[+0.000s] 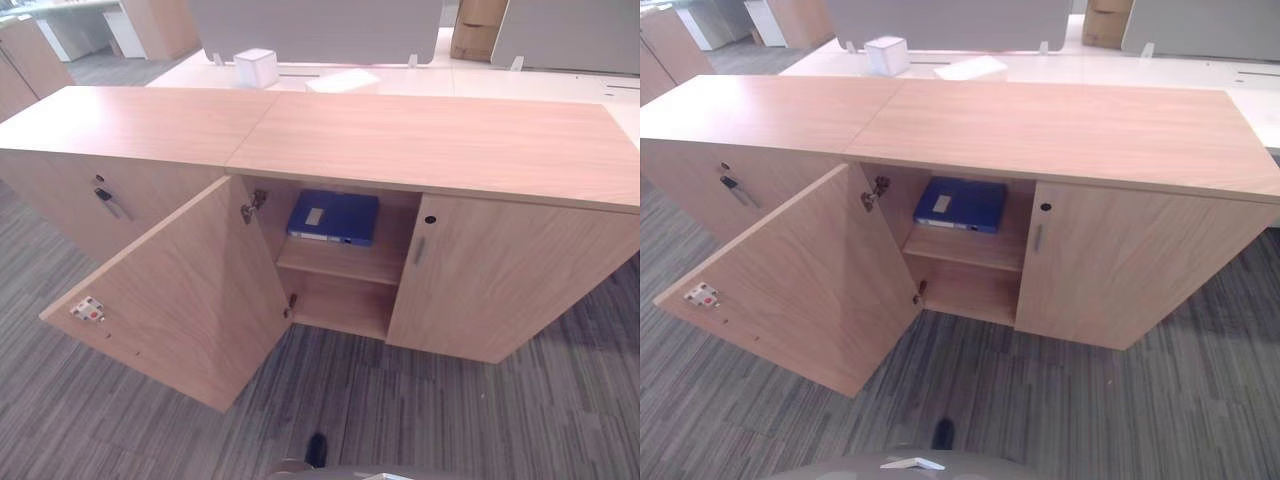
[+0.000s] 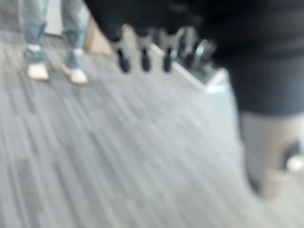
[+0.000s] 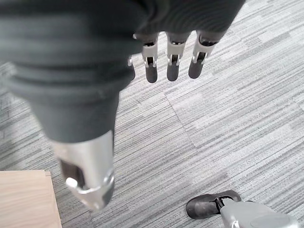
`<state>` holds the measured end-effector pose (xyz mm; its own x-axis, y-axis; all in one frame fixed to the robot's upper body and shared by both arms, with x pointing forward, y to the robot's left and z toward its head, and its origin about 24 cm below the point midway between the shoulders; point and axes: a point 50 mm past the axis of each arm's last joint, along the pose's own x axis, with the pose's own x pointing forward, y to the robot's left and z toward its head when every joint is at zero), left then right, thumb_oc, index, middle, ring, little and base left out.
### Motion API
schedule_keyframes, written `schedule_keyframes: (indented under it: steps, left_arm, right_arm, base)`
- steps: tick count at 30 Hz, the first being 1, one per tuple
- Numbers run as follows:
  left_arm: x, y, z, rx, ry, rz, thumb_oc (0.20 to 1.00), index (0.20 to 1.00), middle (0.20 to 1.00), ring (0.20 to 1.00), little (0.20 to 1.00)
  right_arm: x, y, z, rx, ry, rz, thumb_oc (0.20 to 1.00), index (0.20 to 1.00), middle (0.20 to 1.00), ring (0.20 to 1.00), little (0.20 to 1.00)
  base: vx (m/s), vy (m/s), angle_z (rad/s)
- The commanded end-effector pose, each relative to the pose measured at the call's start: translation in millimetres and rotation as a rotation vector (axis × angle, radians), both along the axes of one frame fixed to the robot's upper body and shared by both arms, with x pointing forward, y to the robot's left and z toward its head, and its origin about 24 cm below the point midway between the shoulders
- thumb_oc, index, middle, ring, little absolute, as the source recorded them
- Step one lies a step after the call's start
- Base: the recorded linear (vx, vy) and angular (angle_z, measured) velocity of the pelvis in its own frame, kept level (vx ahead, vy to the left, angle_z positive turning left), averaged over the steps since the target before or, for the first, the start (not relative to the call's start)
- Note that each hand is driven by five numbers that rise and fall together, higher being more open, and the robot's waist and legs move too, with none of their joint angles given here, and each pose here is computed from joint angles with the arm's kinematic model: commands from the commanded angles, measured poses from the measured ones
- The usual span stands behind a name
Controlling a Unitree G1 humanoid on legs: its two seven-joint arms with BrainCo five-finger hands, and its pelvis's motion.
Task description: Put the empty folder in the office cabinet
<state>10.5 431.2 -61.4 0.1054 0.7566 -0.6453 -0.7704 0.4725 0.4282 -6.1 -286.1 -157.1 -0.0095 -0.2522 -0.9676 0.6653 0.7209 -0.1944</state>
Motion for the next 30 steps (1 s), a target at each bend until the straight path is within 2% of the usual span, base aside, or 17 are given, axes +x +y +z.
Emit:
schedule_keyframes:
  steps: [1, 4, 5, 6, 8, 12, 16, 20, 22, 23, 24, 26, 28, 29, 30]
  left_arm:
    - [61.4, -2.8, 23.5, 0.167, -0.243, -0.119, 1.0, 1.0, 1.0, 1.0, 1.0]
    - [107.3, -37.3, 32.8, 0.181, -0.437, -0.253, 1.0, 1.0, 1.0, 1.0, 1.0]
    - [107.1, -37.5, 32.7, 0.181, -0.437, -0.253, 1.0, 1.0, 1.0, 1.0, 1.0]
    - [134.1, -67.5, 43.8, 0.175, -0.574, -0.363, 1.0, 1.0, 1.0, 1.0, 1.0]
    - [146.8, -91.1, 52.9, 0.165, -0.654, -0.445, 1.0, 1.0, 1.0, 1.0, 1.0]
    - [161.4, -112.1, 66.9, 0.145, -0.739, -0.561, 1.0, 1.0, 1.0, 1.0, 1.0]
    - [168.0, -115.3, 77.1, 0.157, -0.765, -0.62, 1.0, 1.0, 1.0, 1.0, 1.0]
    - [166.4, -102.3, 80.3, 0.215, -0.717, -0.616, 1.0, 1.0, 1.0, 1.0, 1.0]
    - [153.7, -81.0, 77.4, 0.284, -0.622, -0.547, 1.0, 1.0, 1.0, 1.0, 1.0]
    - [153.7, -80.9, 77.4, 0.284, -0.622, -0.547, 1.0, 1.0, 1.0, 1.0, 1.0]
    - [125.9, -51.9, 66.5, 0.32, -0.494, -0.421, 1.0, 1.0, 1.0, 1.0, 1.0]
    - [102.8, -25.7, 60.6, 0.337, -0.382, -0.33, 1.0, 1.0, 1.0, 1.0, 1.0]
    - [80.5, -7.9, 54.3, 0.331, -0.288, -0.251, 1.0, 1.0, 1.0, 1.0, 1.0]
    - [80.7, -7.0, 54.8, 0.332, -0.289, -0.252, 1.0, 1.0, 1.0, 1.0, 1.0]
    - [60.0, 10.5, 52.0, 0.333, -0.168, -0.207, 1.0, 1.0, 1.0, 1.0, 1.0]
  right_arm:
    - [-6.5, 9.7, -3.2, 0.016, 0.03, 0.024, 1.0, 1.0, 1.0, 1.0, 1.0]
    - [-3.6, 11.0, -3.9, 0.014, 0.025, 0.06, 1.0, 1.0, 1.0, 1.0, 1.0]
    - [-3.7, 10.8, -3.9, 0.014, 0.025, 0.061, 1.0, 1.0, 1.0, 1.0, 1.0]
    - [-1.8, 12.5, -4.6, 0.015, 0.023, 0.087, 1.0, 1.0, 1.0, 1.0, 1.0]
    - [-0.1, 11.6, -4.3, 0.012, 0.018, 0.101, 1.0, 1.0, 1.0, 1.0, 1.0]
    - [-0.2, 11.3, -4.2, 0.014, 0.013, 0.099, 1.0, 1.0, 1.0, 1.0, 1.0]
    - [-3.2, 10.6, -3.9, 0.016, 0.017, 0.089, 1.0, 1.0, 1.0, 1.0, 1.0]
    - [-9.4, 12.0, -4.1, 0.023, 0.031, 0.078, 1.0, 1.0, 1.0, 1.0, 1.0]
    - [-11.8, 14.1, -4.7, 0.03, 0.037, 0.067, 1.0, 1.0, 1.0, 1.0, 1.0]
    - [-11.8, 14.2, -4.7, 0.03, 0.037, 0.067, 1.0, 1.0, 1.0, 1.0, 1.0]
    - [-12.4, 14.4, -4.7, 0.029, 0.034, 0.043, 1.0, 1.0, 1.0, 1.0, 1.0]
    - [-12.5, 17.0, -5.6, 0.037, 0.03, 0.027, 1.0, 1.0, 1.0, 1.0, 1.0]
    - [-13.5, 17.7, -5.7, 0.038, 0.031, 0.012, 1.0, 1.0, 1.0, 1.0, 1.0]
    - [-13.4, 18.3, -5.9, 0.039, 0.031, 0.012, 1.0, 1.0, 1.0, 1.0, 1.0]
    - [-14.4, 18.3, -5.8, 0.041, 0.035, 0.007, 1.0, 1.0, 1.0, 1.0, 1.0]
  base:
    - [0.0, 0.0, 0.0]
    - [0.01, 0.002, -0.01]
    - [-0.01, 0.013, -0.06]
    - [0.01, 0.009, -0.06]
    - [0.01, 0.018, -0.06]
    - [0.01, 0.025, -0.15]
    - [0.02, 0.025, -0.09]
    - [0.02, 0.028, -0.07]
    - [0.01, 0.022, -0.07]
    - [0.02, 0.016, -0.16]
    - [0.02, 0.014, -0.17]
    - [0.03, 0.023, -0.25]
    - [0.02, 0.015, -0.14]
    - [0.0, 0.0, 0.0]
    - [0.0, 0.0, 0.0]
